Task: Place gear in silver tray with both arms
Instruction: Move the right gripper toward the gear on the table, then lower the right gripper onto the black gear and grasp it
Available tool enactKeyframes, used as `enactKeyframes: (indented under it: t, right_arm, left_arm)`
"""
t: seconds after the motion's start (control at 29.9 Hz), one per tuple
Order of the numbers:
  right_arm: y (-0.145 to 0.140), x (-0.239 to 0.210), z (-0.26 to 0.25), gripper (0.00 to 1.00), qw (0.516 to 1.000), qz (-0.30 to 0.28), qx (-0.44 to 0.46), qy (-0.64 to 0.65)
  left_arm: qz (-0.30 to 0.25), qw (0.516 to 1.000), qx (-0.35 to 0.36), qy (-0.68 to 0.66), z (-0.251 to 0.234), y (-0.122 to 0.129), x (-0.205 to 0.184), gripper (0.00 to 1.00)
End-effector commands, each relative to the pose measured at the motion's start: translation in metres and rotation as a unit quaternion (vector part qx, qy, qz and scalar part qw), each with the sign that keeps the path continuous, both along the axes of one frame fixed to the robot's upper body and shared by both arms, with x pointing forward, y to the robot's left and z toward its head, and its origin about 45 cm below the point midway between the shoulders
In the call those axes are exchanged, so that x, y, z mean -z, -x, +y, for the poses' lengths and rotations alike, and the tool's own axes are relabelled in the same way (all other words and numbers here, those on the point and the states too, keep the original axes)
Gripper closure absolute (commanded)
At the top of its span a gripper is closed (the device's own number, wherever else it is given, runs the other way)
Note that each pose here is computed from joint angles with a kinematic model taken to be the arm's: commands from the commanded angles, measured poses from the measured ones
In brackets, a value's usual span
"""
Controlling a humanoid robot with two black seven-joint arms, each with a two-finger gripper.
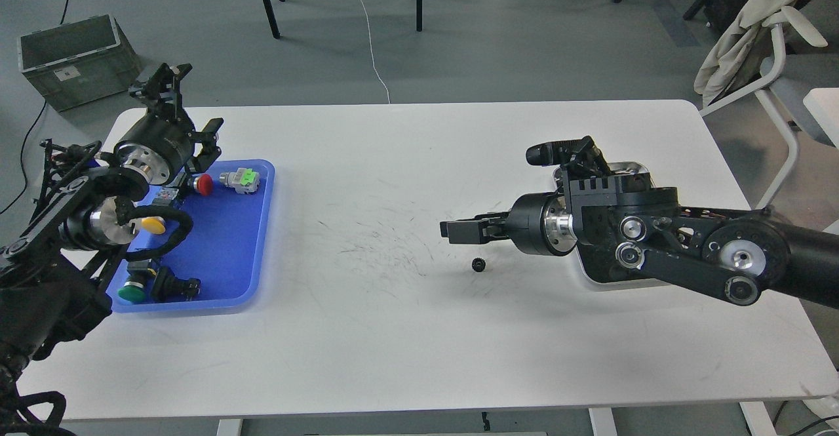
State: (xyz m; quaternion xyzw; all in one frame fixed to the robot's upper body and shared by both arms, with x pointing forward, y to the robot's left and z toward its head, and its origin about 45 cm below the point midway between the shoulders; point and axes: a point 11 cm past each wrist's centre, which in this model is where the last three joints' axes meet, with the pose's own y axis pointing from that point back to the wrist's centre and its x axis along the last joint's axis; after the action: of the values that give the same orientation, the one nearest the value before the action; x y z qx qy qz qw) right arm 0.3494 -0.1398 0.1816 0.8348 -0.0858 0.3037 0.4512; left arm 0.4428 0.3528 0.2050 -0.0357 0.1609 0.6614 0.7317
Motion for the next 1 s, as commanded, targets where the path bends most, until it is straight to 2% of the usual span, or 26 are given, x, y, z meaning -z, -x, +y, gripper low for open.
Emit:
enactKeyframes:
  t: [0.0,0.6,0.74,0.87,0.97]
  right_arm:
    - [0.007,0.021,0.005,0.02,1.0,0.009,-0.009,0.017]
    - [0.012,0.049,-0.001,0.08,0.996,-0.013,-0.042,0.081]
    - [0.009,0.049,-0.003,0.15,0.995,-0.02,-0.044,0.086]
    - [0.007,0.053,-0.008,0.17,0.994,-0.02,-0.04,0.098]
    - [0.007,0.056,-0.011,0.25,0.994,-0.019,-0.04,0.102]
  left_arm:
    - [-0.006,1.0,0.0,-0.003,-0.001,0.001,0.001,0.02]
    - [-0.012,1.0,-0.001,-0.017,0.001,0.001,0.001,0.02]
    - [-0.01,1.0,-0.001,-0.017,0.002,0.002,0.003,0.02]
    - [-0.01,1.0,-0.001,-0.017,0.002,0.002,0.003,0.02]
    - [-0.011,1.0,-0.002,-0.019,0.003,0.002,0.002,0.02]
